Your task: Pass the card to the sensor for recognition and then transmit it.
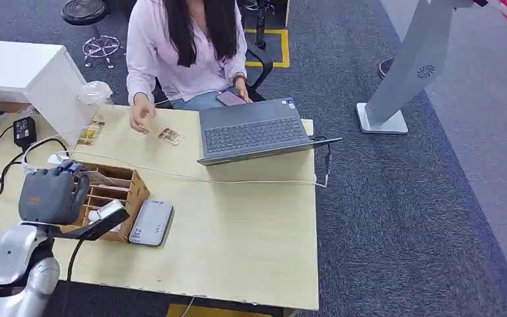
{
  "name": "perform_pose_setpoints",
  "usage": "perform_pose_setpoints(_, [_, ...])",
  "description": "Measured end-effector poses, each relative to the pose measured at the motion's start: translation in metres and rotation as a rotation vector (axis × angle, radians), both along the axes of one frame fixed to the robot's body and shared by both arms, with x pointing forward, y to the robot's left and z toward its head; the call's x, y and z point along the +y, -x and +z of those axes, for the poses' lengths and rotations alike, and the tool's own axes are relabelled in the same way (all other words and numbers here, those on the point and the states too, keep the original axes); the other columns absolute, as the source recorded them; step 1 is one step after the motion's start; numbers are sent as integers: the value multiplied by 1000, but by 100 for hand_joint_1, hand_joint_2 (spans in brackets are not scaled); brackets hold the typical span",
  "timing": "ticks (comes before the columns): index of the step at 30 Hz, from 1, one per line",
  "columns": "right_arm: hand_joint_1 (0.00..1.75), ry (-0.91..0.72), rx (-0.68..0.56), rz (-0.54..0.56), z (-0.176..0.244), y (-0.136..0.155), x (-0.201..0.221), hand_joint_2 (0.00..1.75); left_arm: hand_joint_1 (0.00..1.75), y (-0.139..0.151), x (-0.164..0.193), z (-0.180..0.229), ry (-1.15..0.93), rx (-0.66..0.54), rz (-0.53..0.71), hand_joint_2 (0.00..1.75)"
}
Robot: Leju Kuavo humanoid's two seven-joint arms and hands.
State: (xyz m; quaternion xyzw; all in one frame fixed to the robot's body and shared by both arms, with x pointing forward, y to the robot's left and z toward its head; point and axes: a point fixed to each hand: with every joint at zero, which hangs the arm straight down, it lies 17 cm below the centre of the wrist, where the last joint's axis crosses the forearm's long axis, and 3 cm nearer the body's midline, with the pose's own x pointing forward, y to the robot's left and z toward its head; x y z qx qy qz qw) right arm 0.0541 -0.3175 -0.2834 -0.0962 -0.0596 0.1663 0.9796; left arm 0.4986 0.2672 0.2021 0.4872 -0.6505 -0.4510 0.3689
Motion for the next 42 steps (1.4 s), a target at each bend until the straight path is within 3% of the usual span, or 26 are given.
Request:
perform_pose_setpoints(7, [0,2,8,-2,0,1,0,175,175,-3,-2,6,1,-11,0,175])
perform_pose_setpoints(12, [0,-1,9,17,0,0,1,175,175,-18,-9,34,4,-69,6,175])
perform_pose_setpoints(17, [0,-8,3,64,1,-7,3,175,175,-66,-5,87,-39,-151,70,175])
perform_pose_setpoints(22, [0,-9,5,83,1,-11,3,175,175,-119,20,113,-83,-138,136,175])
perform_pose_setpoints(34, [0,-10,13,93,1,-9,4,175,175,-130,50,59,-85,-9,188,175])
perform_pose_setpoints(42, [0,-10,13,93,1,-9,4,175,175,-129,54,47,-89,20,195,175])
